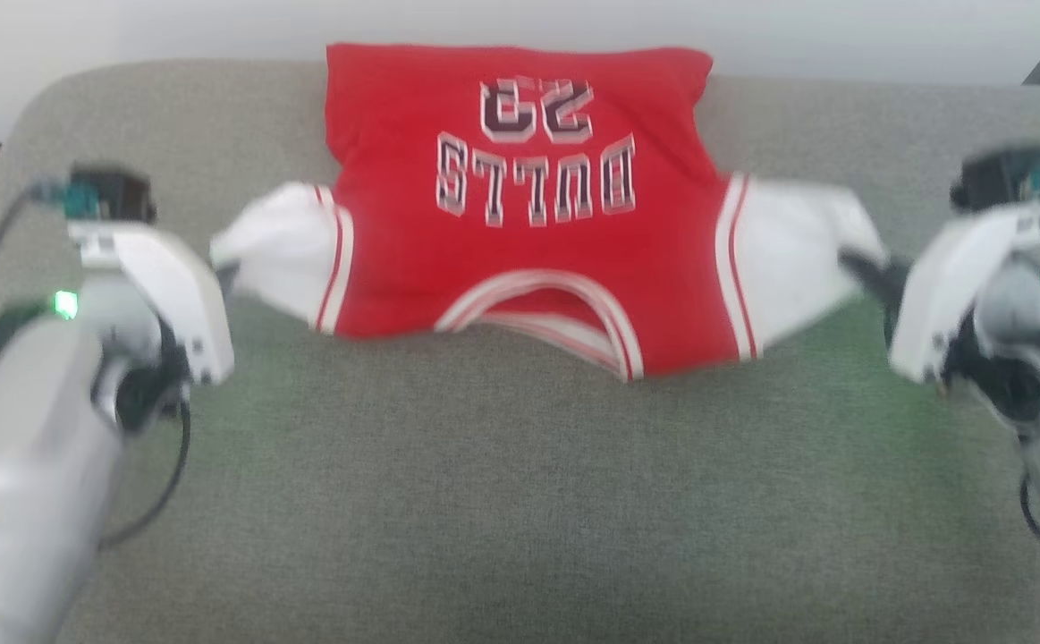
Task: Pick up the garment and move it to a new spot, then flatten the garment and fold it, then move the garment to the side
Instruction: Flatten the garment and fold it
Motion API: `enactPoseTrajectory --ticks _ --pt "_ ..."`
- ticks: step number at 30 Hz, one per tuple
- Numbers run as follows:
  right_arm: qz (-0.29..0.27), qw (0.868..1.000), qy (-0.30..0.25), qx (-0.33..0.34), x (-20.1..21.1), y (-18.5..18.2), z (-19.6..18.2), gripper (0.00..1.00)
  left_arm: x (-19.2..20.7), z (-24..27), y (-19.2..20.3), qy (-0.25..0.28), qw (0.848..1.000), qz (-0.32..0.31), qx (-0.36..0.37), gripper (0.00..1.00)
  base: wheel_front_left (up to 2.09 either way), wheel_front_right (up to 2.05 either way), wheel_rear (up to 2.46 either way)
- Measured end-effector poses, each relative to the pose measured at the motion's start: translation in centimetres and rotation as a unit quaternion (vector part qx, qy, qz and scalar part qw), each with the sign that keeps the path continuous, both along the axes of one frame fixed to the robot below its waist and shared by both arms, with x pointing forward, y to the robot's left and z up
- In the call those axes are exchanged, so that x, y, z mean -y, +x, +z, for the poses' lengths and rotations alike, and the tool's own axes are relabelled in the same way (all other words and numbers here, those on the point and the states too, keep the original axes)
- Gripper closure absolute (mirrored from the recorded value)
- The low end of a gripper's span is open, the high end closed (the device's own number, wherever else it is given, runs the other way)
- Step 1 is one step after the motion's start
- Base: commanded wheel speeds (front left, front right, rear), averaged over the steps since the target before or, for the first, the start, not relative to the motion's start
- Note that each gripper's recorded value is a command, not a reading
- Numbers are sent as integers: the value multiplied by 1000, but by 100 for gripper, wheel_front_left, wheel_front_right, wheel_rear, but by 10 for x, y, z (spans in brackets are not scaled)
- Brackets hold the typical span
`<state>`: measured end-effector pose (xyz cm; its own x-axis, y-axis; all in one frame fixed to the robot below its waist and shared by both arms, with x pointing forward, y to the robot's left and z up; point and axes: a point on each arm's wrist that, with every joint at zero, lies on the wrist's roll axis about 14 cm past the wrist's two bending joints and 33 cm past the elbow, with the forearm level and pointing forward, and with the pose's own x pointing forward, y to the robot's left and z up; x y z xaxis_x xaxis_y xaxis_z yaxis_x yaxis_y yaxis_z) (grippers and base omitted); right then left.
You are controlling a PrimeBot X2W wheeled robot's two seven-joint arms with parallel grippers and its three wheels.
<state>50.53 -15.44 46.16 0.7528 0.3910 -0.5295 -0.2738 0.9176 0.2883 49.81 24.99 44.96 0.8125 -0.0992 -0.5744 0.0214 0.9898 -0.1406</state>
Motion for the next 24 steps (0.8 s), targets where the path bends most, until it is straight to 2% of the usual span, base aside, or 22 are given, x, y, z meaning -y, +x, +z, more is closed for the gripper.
enactPoseTrajectory --ticks 6,7,16,24 --pt "9 997 -4 -82 16 -58 -27 100 -7 -18 -50 -4 999 12 -38 100 0 0 0" --pt "11 994 -6 -104 20 -76 -34 100 -8 -18 -66 -4 999 19 -46 100 0 0 0" --pt "40 974 -19 -223 26 -162 -57 100 -8 -20 -145 -5 993 50 -109 100 0 0 0" --pt "43 958 -15 -283 21 -210 -63 100 1 -29 -190 -19 985 74 -157 100 0 0 0"
